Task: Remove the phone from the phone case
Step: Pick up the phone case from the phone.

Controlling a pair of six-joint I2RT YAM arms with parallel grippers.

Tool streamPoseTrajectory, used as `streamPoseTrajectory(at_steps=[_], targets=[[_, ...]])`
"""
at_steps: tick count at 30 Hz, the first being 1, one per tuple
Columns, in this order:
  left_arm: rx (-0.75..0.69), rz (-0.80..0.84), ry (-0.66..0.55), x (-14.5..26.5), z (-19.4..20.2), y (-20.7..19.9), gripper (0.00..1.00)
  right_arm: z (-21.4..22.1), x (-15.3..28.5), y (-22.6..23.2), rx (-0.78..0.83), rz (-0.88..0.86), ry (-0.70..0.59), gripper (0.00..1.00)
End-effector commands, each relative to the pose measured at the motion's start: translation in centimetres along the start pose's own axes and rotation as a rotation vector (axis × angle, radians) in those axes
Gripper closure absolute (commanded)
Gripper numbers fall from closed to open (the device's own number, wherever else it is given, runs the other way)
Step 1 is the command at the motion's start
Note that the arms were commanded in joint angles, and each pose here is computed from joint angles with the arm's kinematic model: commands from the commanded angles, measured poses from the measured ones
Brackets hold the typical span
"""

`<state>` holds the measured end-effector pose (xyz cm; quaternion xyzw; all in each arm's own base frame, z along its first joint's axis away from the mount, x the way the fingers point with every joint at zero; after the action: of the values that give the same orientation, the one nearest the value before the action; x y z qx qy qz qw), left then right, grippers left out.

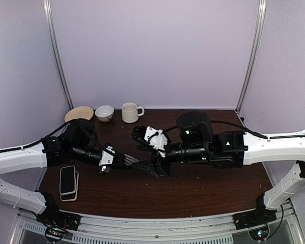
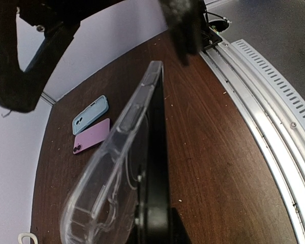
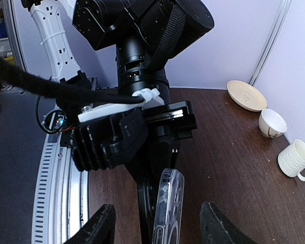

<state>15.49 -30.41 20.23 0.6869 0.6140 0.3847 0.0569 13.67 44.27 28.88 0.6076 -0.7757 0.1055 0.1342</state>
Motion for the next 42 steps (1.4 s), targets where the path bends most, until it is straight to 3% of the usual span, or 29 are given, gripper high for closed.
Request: streamPoseTrajectory(at_steps=[1, 19, 42], targets=[[-0.042, -0.068, -0.057, 0.6, -2.5, 2.4, 1.00, -1.1, -0.8, -0.2, -0.012, 0.032, -0.004, 0.41], [-0.052, -0.071, -0.061, 0.7, -2.8, 2.3, 1.00, 0.6, -4.1, -1.4, 0.030, 0.133, 0.069, 0.65], [-0.085, -0.071, -0.076, 1.1, -3.2, 1.9, 1.00, 2.2, -4.5, -2.8, 0.074, 0.239, 0.132, 0.72]])
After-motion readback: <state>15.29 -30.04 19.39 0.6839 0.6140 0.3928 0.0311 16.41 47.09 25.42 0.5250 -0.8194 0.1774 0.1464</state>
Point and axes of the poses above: each gripper's point midway between its finger pads, its own x axis back along the fingers, its own y axis along the line the jaws close on, z = x × y, the point moved 1 cm from there along x, back along the fingers, and after that the axes turned 8 degrees about -x, right-handed, at the moved point
